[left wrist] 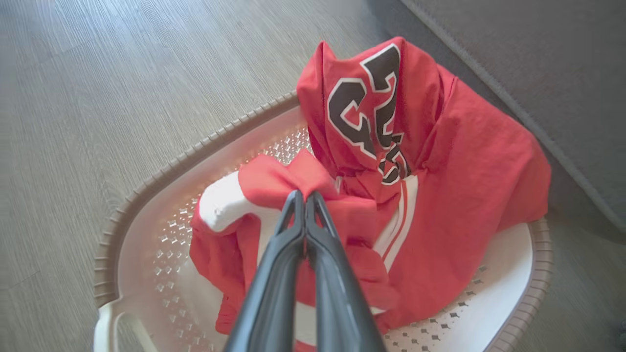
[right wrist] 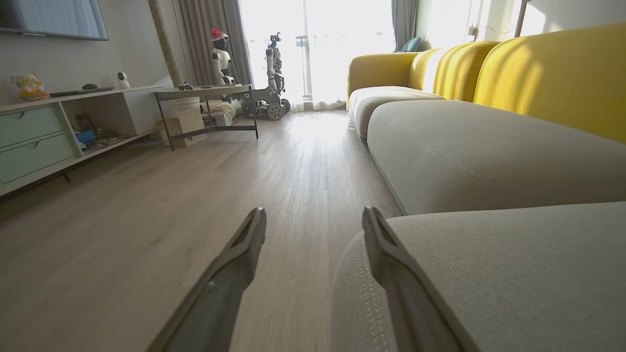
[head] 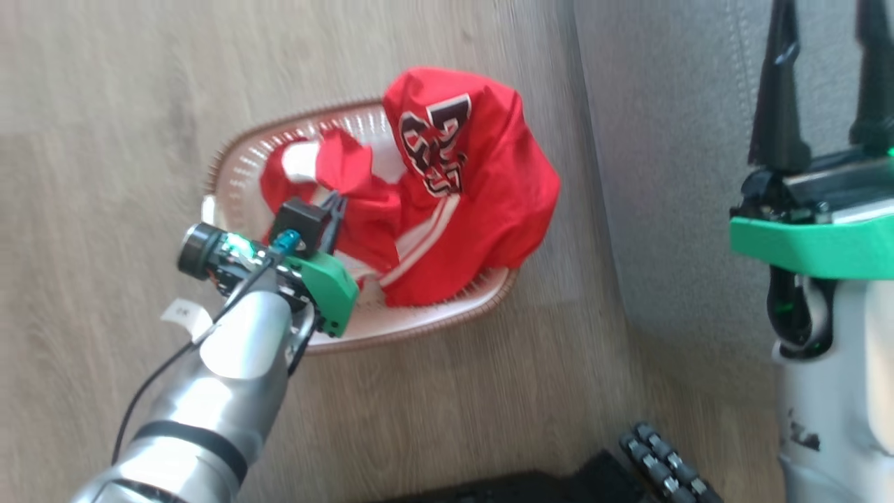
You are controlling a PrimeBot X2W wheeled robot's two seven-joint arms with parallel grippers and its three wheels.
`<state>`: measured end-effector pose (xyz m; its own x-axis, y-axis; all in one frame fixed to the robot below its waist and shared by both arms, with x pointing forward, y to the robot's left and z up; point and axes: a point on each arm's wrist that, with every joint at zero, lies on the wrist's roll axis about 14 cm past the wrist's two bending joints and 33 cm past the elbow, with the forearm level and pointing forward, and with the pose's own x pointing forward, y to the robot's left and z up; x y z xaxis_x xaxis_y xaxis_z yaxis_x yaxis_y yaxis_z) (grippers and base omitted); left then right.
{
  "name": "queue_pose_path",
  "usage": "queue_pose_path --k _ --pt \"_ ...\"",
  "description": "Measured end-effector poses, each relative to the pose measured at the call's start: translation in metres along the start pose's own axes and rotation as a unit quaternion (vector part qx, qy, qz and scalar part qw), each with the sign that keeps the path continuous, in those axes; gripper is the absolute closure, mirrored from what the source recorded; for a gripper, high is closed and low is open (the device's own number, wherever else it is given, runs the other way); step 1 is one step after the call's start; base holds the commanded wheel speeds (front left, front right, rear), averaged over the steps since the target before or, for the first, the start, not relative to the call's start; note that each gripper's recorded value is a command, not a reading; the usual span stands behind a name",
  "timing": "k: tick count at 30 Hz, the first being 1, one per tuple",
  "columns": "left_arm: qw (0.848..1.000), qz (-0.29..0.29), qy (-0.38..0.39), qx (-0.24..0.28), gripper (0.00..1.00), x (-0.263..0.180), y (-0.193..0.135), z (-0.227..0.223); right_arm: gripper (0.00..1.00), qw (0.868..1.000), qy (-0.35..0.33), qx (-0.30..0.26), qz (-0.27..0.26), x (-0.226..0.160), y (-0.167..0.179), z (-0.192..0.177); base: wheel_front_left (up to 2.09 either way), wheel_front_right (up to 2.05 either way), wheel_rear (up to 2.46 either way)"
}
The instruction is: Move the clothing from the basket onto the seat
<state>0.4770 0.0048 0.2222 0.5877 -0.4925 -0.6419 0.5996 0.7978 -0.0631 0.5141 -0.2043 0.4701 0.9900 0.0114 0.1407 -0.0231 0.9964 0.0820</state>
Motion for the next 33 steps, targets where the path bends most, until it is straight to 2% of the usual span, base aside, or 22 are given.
queue_pose_path --k 18,33 --pt "0.991 0.038 -0.128 0.001 1.0 -0.108 -0.015 0.086 0.0 1.0 0.025 0.011 0.011 -0.064 0.021 0.033 0.0 0.0 0.0" --pt "0.966 0.066 -0.246 0.044 1.0 -0.194 -0.028 0.16 0.0 1.0 0.015 0.016 0.022 -0.124 0.033 0.061 0.0 0.0 0.0"
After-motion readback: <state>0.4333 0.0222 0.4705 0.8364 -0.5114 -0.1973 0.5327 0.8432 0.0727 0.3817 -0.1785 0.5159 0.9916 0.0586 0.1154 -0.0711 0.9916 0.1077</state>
